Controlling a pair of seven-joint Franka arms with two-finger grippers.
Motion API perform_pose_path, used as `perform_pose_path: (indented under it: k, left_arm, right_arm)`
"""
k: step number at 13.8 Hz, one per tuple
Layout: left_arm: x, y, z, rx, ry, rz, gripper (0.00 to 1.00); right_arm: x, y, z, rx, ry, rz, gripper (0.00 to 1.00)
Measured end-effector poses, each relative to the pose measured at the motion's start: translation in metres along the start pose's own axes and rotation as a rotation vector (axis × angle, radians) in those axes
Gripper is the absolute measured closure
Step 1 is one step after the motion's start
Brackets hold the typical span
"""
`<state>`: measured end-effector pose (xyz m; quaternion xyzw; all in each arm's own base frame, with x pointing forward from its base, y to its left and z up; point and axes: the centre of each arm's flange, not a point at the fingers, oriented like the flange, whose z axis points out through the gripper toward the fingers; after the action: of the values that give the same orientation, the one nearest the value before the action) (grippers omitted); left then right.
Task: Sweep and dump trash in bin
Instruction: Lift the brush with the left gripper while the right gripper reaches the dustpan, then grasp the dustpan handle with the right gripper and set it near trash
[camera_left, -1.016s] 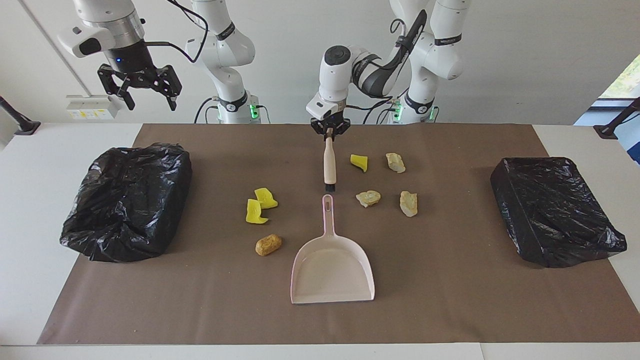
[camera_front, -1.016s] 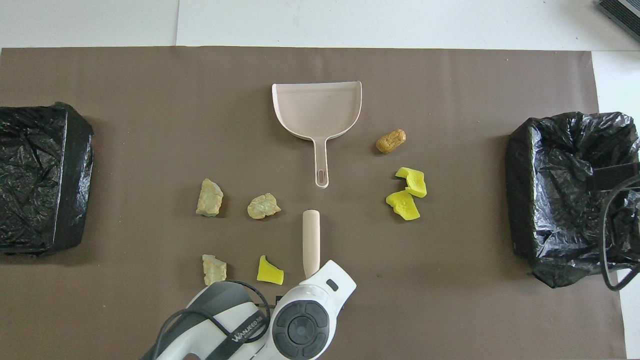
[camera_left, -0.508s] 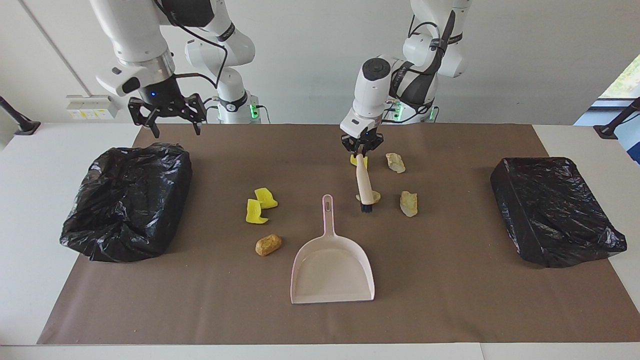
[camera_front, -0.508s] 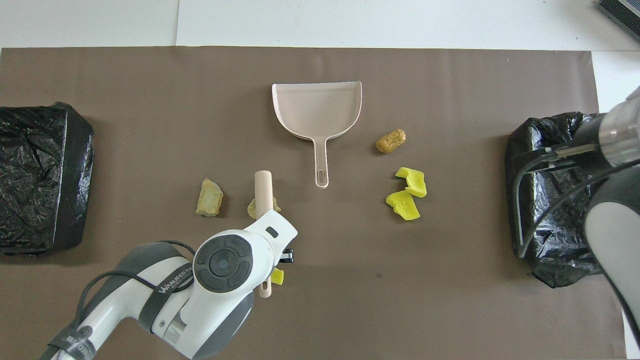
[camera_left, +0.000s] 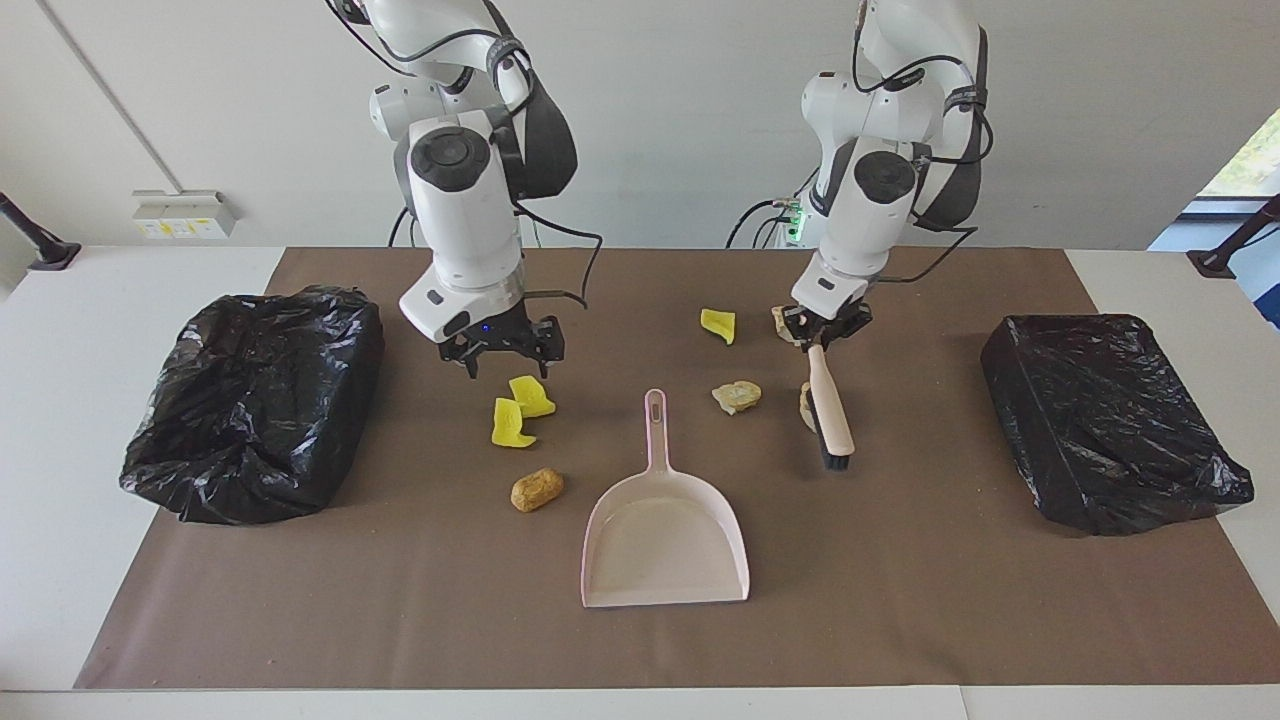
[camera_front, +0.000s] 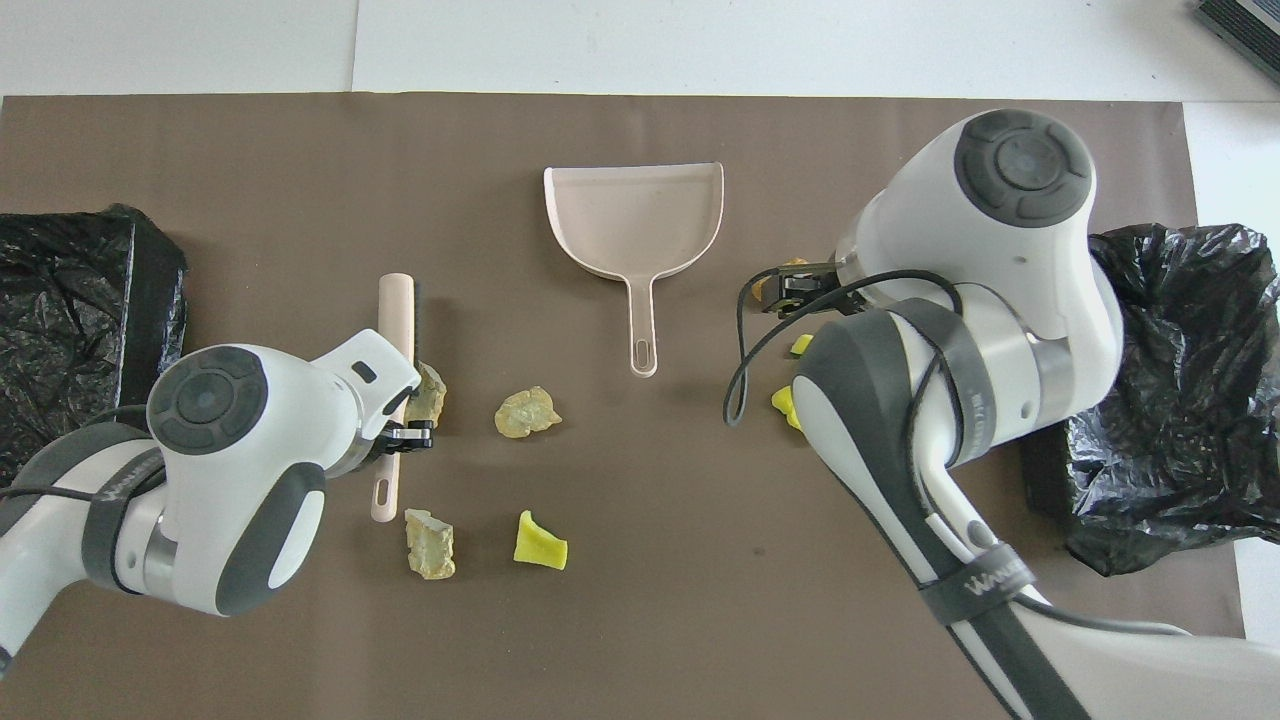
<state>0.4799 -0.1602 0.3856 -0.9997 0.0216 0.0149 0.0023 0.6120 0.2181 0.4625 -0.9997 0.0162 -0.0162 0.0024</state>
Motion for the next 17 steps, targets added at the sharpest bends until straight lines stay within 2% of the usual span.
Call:
perform_pose_path:
  k: [3,5,8,11,17]
  left_arm:
    - [0.014,-0.062,0.003,-0.002,-0.006,0.044,0.74]
    - [0.016,-0.082,0.005,-0.003,-0.013,0.065,0.74]
    - [0.011,-0.080,0.014,0.000,-0.037,0.086,0.74]
    - [0.005,-0.071,0.023,0.003,-0.057,0.104,0.74]
    - [-0.004,-0.047,0.031,0.009,-0.076,0.156,0.74]
  right_arm:
    - [0.007,-0.048,0.038,0.004,0.019,0.019,0.00]
    - [0.006,-0.084,0.052,0.002,0.022,0.009,0.00]
    - [-0.001,-0.136,0.078,0.011,0.056,0.016,0.00]
    - [0.004,-0.145,0.096,0.027,0.083,0.011,0.00]
    - [-0.003,-0.160,0.100,0.033,0.091,-0.011,0.00]
